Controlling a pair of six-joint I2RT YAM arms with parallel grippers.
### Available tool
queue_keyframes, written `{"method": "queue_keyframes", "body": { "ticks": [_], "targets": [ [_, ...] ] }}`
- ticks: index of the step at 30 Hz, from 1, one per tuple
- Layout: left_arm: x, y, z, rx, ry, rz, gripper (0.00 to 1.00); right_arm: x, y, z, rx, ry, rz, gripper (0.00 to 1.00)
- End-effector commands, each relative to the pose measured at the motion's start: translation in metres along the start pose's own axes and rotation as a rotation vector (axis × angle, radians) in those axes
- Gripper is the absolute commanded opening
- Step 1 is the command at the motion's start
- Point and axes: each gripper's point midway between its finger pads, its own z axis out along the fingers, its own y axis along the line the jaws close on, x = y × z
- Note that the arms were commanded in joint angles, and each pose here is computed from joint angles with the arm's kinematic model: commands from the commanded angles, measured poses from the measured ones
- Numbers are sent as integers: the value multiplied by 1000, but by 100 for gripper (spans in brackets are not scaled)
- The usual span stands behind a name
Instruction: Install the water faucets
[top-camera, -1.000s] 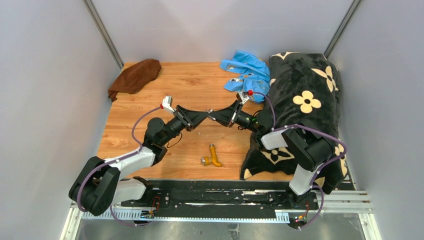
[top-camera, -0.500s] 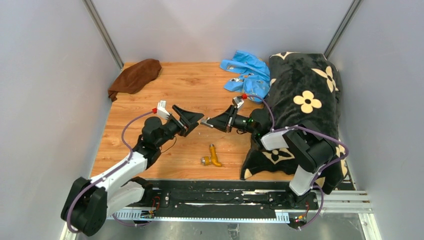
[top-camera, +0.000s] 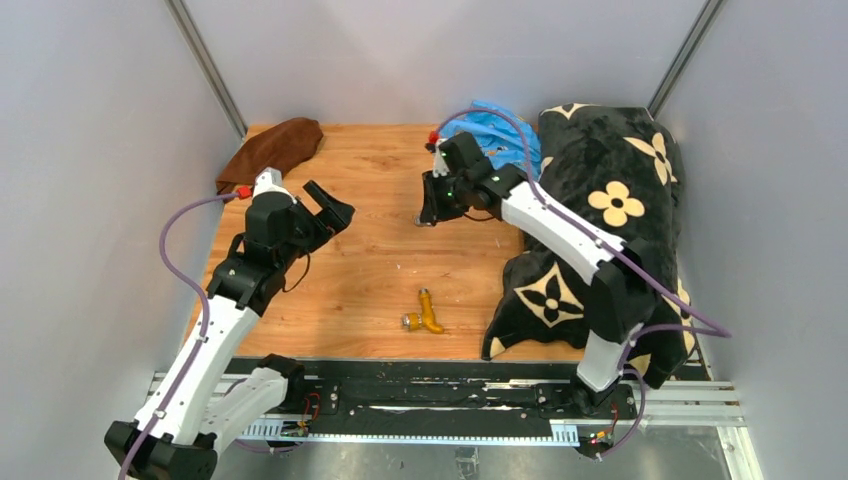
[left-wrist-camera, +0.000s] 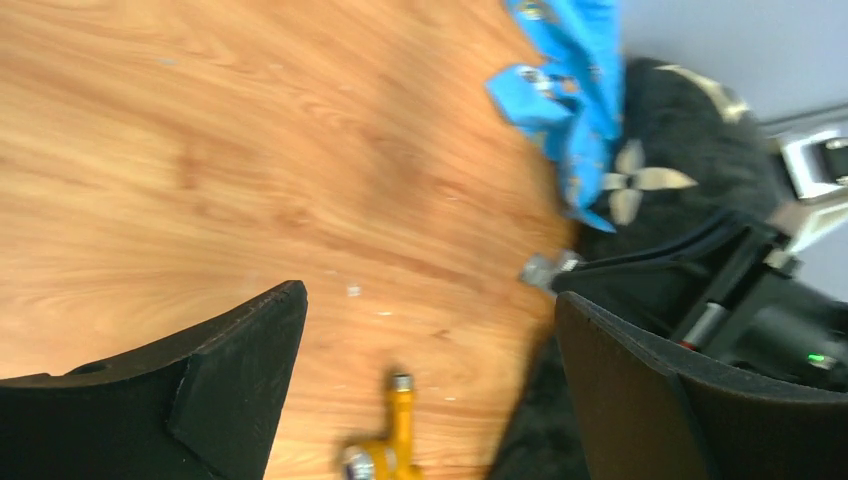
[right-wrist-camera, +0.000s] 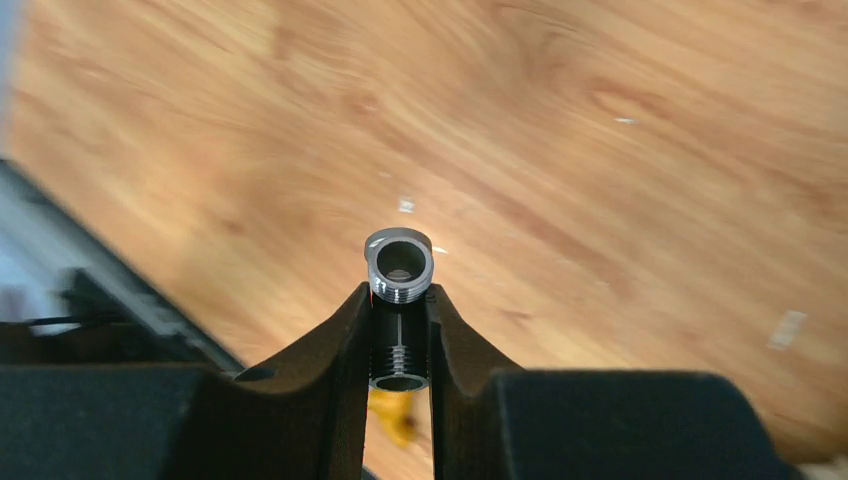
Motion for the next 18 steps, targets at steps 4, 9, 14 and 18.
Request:
{"method": "queue_keyframes", "body": {
  "ticks": [4, 9, 14, 18],
  "targets": [
    [-14, 83, -30, -436, 15, 266, 98, 57, -51, -5, 403, 474, -444, 1],
    [-7, 87, -34, -421, 25, 274, 98, 58, -43, 28, 424, 529, -485, 1],
    [-4, 92, -36, -424, 35, 292, 98, 59, -42, 63, 428, 532, -496, 1],
    [-10, 91, -39, -425, 25, 323, 98, 58, -43, 82, 427, 534, -506, 0]
  ]
}}
